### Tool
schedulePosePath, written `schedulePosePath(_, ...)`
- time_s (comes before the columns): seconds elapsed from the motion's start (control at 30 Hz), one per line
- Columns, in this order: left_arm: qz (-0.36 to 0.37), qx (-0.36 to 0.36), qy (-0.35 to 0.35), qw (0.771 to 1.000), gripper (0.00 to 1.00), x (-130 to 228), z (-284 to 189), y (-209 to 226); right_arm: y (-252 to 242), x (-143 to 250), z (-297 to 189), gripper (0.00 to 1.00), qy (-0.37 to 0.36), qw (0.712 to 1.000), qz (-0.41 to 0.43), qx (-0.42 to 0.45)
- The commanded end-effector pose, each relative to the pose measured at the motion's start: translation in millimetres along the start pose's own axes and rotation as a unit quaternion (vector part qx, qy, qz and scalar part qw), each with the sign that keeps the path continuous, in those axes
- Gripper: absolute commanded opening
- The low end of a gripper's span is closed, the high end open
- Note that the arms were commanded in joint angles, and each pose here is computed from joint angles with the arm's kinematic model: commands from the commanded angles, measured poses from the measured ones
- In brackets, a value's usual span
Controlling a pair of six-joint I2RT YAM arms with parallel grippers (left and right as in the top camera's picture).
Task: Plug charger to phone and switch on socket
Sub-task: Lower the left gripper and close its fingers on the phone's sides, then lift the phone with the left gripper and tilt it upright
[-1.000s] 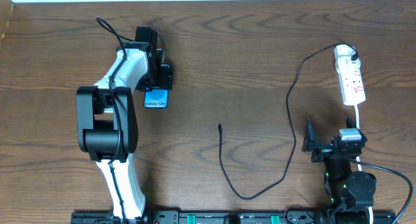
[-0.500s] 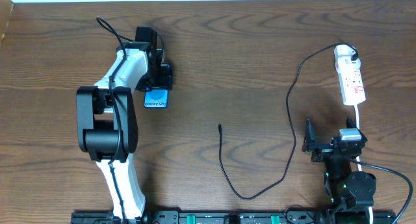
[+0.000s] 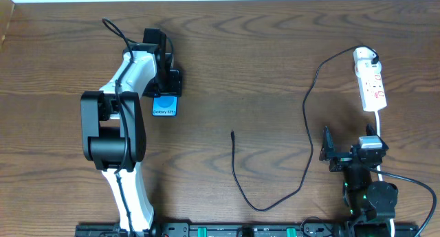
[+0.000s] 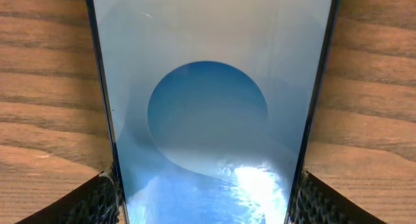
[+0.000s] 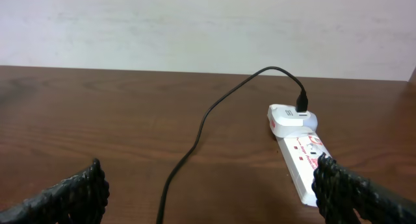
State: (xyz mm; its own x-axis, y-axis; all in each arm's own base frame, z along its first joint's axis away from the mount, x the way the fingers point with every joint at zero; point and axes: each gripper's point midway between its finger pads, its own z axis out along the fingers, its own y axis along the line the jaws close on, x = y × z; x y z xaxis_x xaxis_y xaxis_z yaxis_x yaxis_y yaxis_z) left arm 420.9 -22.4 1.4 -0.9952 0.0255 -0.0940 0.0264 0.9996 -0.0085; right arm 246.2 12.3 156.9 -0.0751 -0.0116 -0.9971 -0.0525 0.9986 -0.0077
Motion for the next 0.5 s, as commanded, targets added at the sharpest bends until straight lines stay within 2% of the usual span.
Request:
schedulePosePath(0.0, 0.006, -0.004, -0.040, 0.999, 0.07, -12.8, -33.8, 0.7, 1.4, 0.7, -0.2, 0.99, 0.000, 1.000, 0.003, -0.002)
schedulePosePath(0.3, 0.006, -0.002, -0.088, 0.996, 0.07, -20.0, -77.7, -0.2, 1.4, 0.7, -0.2, 0.99, 0.000, 1.000, 0.003, -0.002)
schedulePosePath(0.47, -0.003, 0.074, -0.100, 0.992, 0.07, -14.2, -104.2, -25.5, 1.4, 0.7, -0.2, 0.99, 0.000, 1.000, 0.003, -0.002)
